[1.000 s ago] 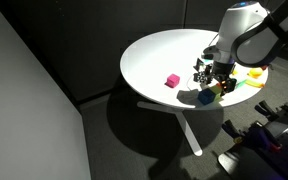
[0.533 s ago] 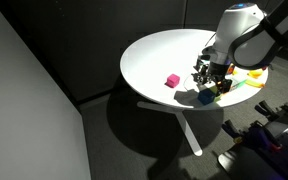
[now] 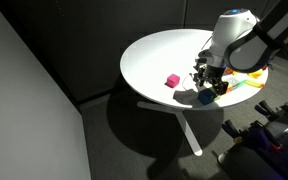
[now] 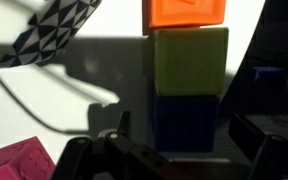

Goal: Put the blue block on top of the pink block

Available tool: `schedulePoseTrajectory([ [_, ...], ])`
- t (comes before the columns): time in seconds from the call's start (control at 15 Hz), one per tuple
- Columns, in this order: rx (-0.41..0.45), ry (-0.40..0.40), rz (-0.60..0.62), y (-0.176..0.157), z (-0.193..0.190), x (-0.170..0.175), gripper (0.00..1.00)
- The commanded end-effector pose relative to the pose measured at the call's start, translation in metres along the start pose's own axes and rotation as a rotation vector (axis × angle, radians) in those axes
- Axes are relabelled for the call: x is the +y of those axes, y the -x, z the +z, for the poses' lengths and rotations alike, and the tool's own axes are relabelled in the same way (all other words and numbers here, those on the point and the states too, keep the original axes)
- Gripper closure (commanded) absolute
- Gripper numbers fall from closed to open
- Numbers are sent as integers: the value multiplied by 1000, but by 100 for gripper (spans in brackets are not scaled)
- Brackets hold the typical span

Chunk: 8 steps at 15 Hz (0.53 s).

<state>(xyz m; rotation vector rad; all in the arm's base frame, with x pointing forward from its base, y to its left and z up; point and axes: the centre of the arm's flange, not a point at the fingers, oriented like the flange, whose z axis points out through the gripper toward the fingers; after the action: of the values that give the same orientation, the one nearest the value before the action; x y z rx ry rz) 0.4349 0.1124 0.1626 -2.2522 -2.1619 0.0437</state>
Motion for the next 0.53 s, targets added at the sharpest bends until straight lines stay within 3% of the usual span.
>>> schedulePoseTrajectory([
  [0.0,-6,9,-20,-4,8,9,0],
  [0.2,-15,1,-28,-5,15,8,0],
  [0.27,-20,-4,-34,-6,17,8,25],
  [0.33,-23,-5,-38,-6,19,8,26],
  [0.47,-27,-9,-42,-6,22,9,42],
])
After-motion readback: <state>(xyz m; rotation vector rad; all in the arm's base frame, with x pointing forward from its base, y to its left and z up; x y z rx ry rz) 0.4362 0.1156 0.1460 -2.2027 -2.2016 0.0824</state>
